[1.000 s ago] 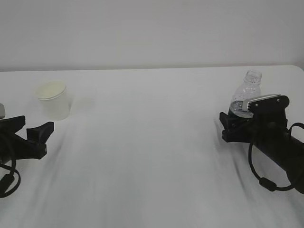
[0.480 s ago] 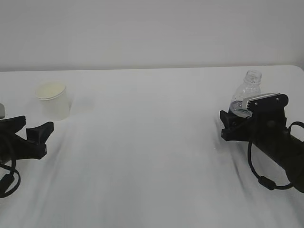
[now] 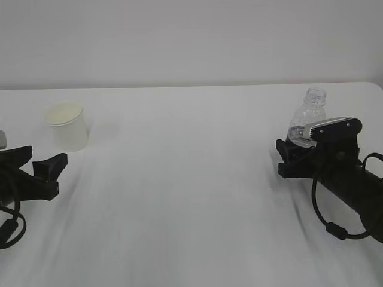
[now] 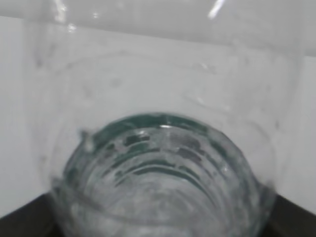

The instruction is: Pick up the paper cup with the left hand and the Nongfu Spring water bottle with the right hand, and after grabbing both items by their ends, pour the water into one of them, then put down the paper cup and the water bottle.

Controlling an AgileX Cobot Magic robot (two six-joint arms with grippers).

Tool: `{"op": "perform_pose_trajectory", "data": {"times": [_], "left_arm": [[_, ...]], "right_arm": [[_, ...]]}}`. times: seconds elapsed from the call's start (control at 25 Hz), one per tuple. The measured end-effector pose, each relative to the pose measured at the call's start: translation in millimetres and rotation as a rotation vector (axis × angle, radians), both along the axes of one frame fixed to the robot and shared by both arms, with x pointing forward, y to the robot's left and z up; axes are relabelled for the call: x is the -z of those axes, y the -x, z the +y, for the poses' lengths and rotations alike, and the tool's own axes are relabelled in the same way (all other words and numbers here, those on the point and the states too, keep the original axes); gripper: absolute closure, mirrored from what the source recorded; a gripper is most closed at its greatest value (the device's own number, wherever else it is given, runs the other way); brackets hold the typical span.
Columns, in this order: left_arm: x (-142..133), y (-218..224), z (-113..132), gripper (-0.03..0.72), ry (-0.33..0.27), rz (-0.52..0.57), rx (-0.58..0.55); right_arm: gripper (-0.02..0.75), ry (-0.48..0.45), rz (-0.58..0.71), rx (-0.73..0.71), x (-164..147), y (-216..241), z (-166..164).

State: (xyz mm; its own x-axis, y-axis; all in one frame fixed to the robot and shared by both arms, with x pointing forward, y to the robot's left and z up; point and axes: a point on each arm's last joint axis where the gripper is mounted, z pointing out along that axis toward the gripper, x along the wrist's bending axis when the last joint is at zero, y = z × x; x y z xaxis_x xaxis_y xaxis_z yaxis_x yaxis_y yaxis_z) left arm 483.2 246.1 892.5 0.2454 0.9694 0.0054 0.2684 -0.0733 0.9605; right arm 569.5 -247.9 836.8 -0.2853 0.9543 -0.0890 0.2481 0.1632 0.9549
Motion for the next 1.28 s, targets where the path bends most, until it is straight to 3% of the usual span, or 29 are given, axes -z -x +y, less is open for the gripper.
{"op": "perform_pose_trajectory", "data": {"times": [0.68, 1.08, 1.28], "left_arm": [[0, 0, 0, 0.175, 0.000, 0.000, 0.000], [0, 0, 2, 0.174, 0.003, 0.001, -0.024], [1, -1, 4, 0.116, 0.005, 0.005, -0.043]], "right_arm": [[0.297, 0.003, -0.034, -0.007, -20, -2, 1], [0.299, 0.027, -0.113, -0.044, -56, -2, 3], [0.299, 0.040, -0.119, -0.056, -59, -2, 4]]}}
